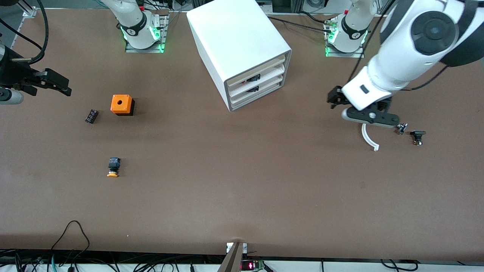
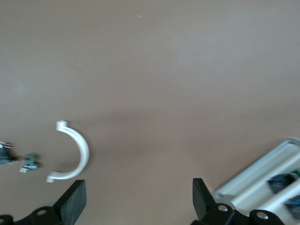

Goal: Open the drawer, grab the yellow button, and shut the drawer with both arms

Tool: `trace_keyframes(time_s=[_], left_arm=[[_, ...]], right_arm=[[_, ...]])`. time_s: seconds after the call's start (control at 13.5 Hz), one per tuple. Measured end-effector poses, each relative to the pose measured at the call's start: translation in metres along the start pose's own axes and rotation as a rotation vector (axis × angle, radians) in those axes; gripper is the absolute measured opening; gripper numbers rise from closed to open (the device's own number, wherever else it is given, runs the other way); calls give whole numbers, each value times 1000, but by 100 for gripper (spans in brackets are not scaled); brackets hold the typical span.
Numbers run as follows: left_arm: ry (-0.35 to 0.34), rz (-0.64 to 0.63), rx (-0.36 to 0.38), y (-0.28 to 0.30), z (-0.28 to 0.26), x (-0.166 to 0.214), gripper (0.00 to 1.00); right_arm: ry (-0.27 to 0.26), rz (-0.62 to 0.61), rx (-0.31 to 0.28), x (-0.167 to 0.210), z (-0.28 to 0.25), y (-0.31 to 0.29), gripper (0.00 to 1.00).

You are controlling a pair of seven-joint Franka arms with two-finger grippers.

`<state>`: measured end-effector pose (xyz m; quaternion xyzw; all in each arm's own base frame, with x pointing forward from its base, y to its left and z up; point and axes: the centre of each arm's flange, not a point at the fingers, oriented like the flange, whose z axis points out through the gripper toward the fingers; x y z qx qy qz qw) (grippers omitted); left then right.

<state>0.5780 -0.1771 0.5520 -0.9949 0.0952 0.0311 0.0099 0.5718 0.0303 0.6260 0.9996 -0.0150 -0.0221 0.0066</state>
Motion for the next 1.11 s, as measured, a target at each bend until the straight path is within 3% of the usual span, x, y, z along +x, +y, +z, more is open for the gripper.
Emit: trace_keyframes(time_s=[0.22, 0.52, 1.11], left_arm=[[20, -9, -33, -42, -20, -11, 100], [59, -73, -22, -96, -45, -37, 100], [45, -49, -17, -98, -40, -51, 100]], right_arm=[[43, 18, 4, 9, 14, -3, 99], [20, 18, -4, 11, 35, -4, 100], [57, 6, -17, 11, 26, -9, 100]])
